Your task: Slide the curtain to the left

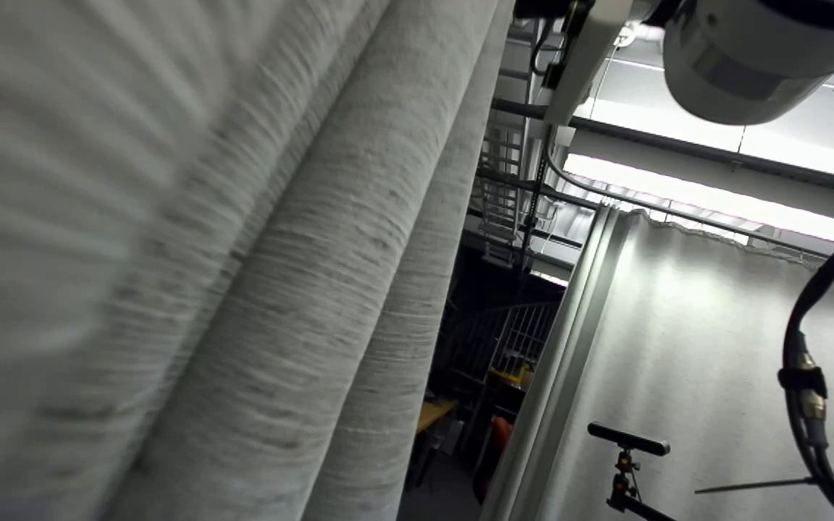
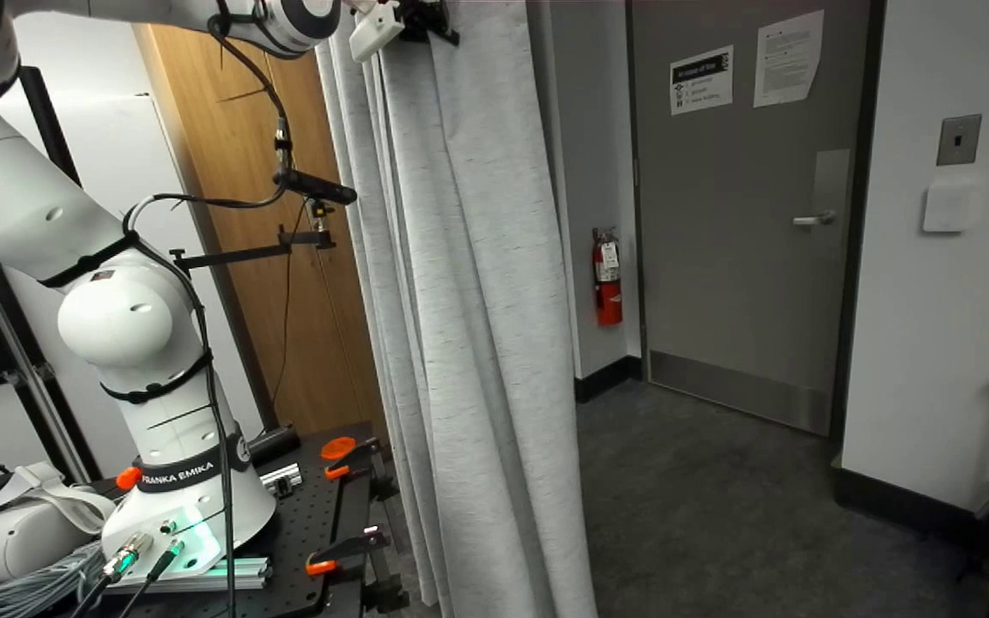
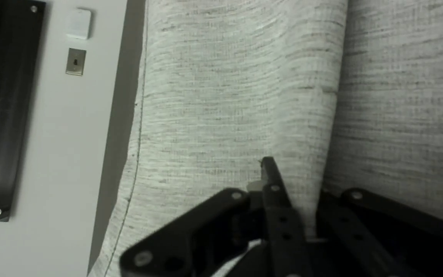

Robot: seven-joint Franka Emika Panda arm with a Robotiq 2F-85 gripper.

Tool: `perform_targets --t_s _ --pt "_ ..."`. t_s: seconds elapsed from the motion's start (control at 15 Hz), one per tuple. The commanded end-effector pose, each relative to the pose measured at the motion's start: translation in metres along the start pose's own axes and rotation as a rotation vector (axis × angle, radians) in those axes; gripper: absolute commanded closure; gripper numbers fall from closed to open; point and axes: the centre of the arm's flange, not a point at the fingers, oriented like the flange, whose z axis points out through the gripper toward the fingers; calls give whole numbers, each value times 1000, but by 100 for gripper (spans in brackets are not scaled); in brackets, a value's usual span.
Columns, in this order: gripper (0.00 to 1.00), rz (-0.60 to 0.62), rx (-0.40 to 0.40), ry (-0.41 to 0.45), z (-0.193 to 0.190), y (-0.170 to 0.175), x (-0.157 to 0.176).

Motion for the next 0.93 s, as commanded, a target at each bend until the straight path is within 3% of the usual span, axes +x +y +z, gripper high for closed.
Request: perform_targets --t_s 0.0,0.27,0.87 --pt "100 -14 125 -106 18 -84 -21" --pt "100 -16 157 -123 19 -138 -24" --pt "100 -41 250 -78 17 -163 -20"
